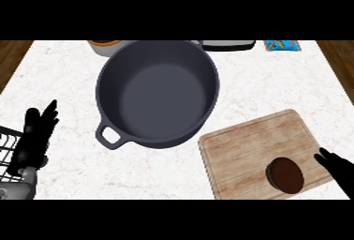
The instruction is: Pick the cupcake from the cutting board and place it in the pot
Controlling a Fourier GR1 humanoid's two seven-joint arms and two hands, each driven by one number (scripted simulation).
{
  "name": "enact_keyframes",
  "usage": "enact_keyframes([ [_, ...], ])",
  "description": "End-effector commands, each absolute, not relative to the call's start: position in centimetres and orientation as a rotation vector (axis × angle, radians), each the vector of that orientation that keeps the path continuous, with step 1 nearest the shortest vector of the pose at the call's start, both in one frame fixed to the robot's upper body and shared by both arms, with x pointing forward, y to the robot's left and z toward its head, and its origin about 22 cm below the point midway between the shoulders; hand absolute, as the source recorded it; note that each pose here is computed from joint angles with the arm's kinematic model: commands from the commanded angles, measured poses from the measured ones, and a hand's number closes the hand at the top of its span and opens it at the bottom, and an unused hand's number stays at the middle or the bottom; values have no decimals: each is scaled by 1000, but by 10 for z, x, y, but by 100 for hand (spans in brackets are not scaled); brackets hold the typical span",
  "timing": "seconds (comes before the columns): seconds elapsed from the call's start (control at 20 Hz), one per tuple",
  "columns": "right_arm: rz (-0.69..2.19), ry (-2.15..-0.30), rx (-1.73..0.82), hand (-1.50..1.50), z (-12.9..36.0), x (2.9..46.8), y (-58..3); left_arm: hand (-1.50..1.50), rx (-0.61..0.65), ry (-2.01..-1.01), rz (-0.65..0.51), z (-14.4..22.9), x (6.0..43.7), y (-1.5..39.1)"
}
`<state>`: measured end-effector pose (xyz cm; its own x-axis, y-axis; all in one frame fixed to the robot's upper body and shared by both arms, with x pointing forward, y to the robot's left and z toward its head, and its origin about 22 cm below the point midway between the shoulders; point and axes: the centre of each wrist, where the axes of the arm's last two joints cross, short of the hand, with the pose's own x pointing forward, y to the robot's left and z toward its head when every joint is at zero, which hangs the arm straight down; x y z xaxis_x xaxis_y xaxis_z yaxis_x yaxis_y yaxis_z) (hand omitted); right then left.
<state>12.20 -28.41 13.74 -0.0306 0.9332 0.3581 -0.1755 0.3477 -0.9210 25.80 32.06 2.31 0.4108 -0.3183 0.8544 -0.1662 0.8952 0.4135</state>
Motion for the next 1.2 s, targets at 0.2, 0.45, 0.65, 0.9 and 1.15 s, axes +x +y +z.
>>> enact_keyframes([
  [0.2,1159,-1015,-754,-150,139,121,-254,0,527,-1182,-115,25,262,328],
  [0.45,1129,-961,-796,-150,159,138,-258,0,537,-1176,-110,25,261,340],
  [0.65,1098,-967,-765,-150,144,147,-256,0,509,-1150,-111,18,244,311],
  [0.9,1123,-925,-778,-150,115,154,-265,0,534,-1152,-100,26,266,333],
  [1.15,1119,-955,-761,-150,86,180,-268,0,519,-1151,-82,35,265,328],
])
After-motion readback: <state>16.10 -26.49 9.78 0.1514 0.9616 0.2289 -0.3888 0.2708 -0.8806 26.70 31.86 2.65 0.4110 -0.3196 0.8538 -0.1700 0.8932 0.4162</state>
